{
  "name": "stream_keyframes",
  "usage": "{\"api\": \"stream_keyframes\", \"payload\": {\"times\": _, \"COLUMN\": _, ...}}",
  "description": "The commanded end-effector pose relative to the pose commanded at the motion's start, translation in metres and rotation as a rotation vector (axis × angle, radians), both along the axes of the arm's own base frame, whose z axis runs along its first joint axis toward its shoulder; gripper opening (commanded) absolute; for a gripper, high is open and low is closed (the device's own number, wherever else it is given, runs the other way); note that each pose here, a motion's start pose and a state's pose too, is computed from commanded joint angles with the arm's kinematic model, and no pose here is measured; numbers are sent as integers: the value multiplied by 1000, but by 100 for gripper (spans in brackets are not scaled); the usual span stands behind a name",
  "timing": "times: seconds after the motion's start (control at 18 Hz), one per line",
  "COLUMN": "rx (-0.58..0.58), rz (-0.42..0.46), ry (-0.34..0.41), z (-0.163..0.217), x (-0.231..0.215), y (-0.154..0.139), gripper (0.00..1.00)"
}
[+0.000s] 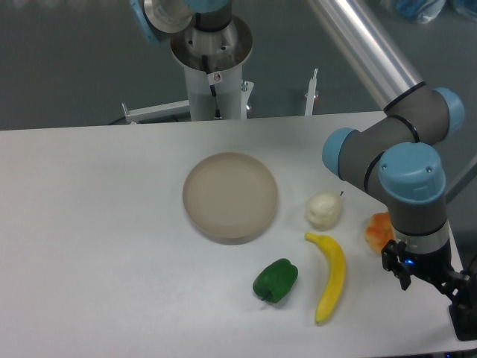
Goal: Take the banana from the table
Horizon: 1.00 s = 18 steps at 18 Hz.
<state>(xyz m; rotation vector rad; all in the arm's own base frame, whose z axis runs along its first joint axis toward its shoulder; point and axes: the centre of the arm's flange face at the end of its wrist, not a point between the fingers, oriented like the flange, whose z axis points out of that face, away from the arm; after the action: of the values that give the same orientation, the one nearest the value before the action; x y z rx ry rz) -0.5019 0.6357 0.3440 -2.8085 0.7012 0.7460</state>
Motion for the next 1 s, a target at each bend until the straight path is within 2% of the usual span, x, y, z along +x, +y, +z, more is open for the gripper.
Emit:
{"api": "stream_keyframes", "payload": {"times": 0.22, "rx": 2, "rz": 8, "ry": -5, "z": -1, "x": 2, "y": 0, "gripper": 100}}
{"api": "stream_keyframes", "payload": {"times": 0.61, "rx": 24, "rz": 111, "ry": -66, "z": -15, "x": 18, "y": -5, "gripper": 100}}
{"api": "stream_keyframes", "payload": {"times": 0.83, "rx": 52, "rz": 285, "ry": -165, "z": -24, "x": 39, "y": -9, "gripper": 100}}
{"api": "stream_keyframes", "payload": {"times": 1.0, "rx": 61, "rz": 369, "ry": -219, "z": -41, "x": 57, "y": -8, "gripper": 100}}
